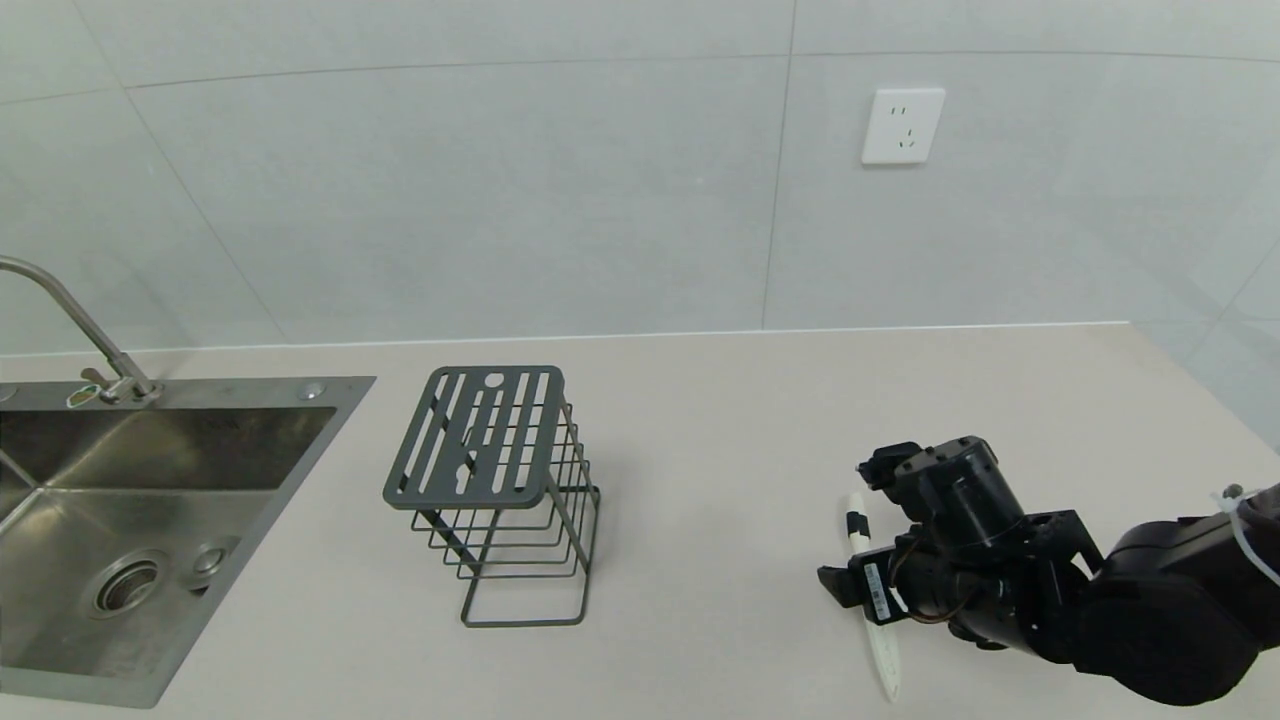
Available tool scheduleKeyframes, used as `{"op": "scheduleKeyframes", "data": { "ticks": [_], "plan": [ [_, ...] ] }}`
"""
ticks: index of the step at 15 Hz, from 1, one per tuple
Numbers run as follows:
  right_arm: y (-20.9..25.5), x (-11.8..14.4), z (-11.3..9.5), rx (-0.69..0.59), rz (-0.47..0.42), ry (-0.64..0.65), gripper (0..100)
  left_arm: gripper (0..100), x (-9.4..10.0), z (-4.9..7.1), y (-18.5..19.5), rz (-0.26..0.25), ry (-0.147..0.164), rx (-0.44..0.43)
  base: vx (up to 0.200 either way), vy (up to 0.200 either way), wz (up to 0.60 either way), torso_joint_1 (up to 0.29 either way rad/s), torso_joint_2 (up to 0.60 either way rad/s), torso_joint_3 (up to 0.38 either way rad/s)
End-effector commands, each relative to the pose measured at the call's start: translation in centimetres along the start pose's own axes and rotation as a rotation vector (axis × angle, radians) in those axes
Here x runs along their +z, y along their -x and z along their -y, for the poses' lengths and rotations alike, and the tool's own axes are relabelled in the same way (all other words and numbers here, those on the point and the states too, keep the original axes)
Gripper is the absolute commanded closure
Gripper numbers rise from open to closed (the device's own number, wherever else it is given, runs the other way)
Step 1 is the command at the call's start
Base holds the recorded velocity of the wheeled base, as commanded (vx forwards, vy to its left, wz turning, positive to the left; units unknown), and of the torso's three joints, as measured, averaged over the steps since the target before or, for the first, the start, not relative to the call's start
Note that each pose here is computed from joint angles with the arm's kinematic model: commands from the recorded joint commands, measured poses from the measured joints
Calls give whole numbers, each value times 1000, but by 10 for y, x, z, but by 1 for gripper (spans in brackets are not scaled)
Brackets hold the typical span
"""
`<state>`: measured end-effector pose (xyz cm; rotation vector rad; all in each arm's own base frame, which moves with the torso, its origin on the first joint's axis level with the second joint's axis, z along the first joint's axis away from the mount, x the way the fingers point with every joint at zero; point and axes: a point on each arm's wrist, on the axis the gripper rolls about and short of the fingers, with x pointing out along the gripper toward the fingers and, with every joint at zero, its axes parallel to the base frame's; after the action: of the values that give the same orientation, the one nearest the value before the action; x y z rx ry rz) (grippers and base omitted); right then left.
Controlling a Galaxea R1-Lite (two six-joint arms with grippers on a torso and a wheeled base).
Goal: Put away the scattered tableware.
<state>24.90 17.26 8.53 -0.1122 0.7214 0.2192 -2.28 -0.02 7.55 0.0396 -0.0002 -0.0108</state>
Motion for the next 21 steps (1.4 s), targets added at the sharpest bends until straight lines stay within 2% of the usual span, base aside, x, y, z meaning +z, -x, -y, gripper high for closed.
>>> {"op": "scheduleKeyframes", "data": {
  "ticks": [1,7,16,17,18,21],
  "plan": [
    [-13,-7,-3,-11,-39,-7,0,0,0,0,0,0,0,0,0,0,0,0,0,0],
    [-30,-1,0,-72,-33,-36,0,0,0,0,0,0,1,0,0,0,0,0,0,0],
    [-32,-7,-2,-72,-55,-18,0,0,0,0,0,0,1,0,0,0,0,0,0,0],
    [-33,-9,-2,-71,-61,-15,100,0,0,0,0,0,1,-1,0,0,0,0,0,0],
    [-33,-9,-2,-72,-64,-14,100,0,0,0,0,0,1,0,0,0,0,0,0,0],
    [-28,-32,5,-97,-178,-1,100,0,0,0,0,0,3,-1,0,0,0,0,0,0]
  ]
}}
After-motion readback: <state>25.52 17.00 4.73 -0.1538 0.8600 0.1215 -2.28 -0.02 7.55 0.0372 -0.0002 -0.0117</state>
